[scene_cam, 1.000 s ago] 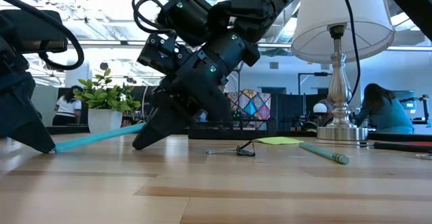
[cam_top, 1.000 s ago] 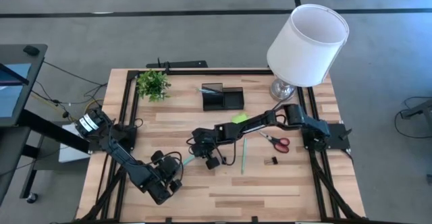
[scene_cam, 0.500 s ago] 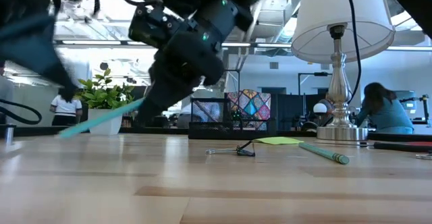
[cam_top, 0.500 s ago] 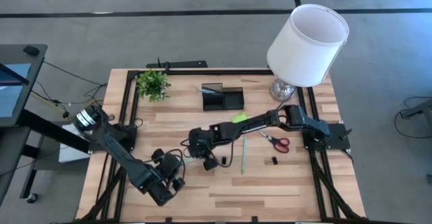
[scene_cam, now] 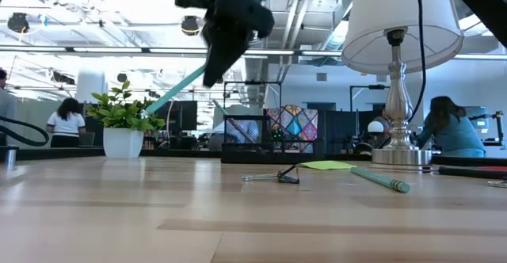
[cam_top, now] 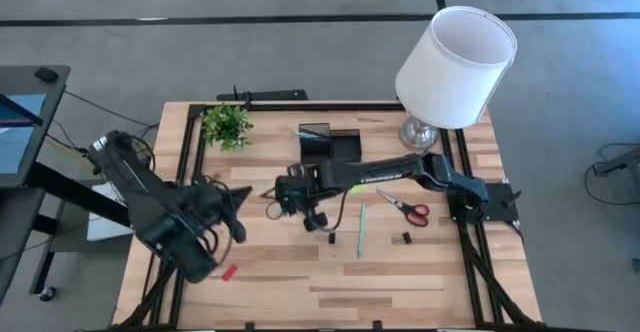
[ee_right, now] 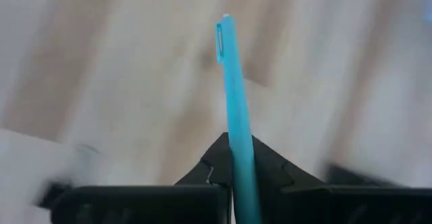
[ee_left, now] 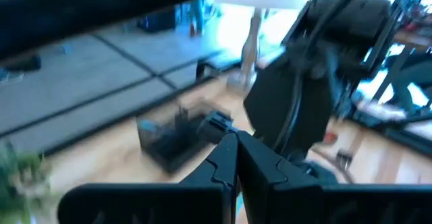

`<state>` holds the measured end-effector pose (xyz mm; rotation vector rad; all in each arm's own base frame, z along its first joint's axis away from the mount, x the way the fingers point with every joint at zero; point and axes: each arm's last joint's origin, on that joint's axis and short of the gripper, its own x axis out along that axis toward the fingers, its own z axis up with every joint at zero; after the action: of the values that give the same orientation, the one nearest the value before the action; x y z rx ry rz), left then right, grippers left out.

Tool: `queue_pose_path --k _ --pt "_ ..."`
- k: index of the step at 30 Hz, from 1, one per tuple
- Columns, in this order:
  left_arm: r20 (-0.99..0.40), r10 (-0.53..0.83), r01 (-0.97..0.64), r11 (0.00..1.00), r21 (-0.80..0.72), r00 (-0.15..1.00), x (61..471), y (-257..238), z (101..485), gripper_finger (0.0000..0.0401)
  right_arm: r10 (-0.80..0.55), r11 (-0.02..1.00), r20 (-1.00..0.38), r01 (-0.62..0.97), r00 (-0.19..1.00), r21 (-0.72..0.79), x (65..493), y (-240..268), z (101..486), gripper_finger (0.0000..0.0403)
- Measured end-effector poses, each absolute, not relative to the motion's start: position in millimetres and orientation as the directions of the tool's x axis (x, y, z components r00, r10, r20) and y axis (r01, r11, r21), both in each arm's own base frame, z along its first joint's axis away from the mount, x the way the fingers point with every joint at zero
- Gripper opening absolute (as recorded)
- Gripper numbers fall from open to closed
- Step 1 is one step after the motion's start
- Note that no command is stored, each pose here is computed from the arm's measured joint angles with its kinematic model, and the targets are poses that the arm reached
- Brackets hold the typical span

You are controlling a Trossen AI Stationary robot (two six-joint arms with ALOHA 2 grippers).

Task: Pick and place office supplies into organizer
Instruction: Put the blue pen into the black desk organizer

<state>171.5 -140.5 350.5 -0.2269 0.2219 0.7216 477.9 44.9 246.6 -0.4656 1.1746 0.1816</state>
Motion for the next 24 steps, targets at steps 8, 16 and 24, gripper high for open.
queue_pose_path --k 8,16,24 --pt "-0.212 0.596 -0.621 0.78 -0.078 0.774 157.3 -125.0 404.3 0.0 -0.355 0.884 -0.889 -0.206 0.291 -0.42 443.6 -8.0 311.9 0.0015" --pt "-0.189 0.601 -0.608 0.793 0.021 0.777 157.3 -124.8 411.8 0.0 -0.447 0.895 -0.867 0.1 0.219 -0.435 409.5 -79.3 345.7 0.0015" --pt "-0.194 0.599 -0.603 0.797 0.048 0.777 157.4 -125.0 411.2 0.0 -0.459 0.885 -0.882 0.135 0.104 -0.445 417.7 -110.6 314.7 0.0015"
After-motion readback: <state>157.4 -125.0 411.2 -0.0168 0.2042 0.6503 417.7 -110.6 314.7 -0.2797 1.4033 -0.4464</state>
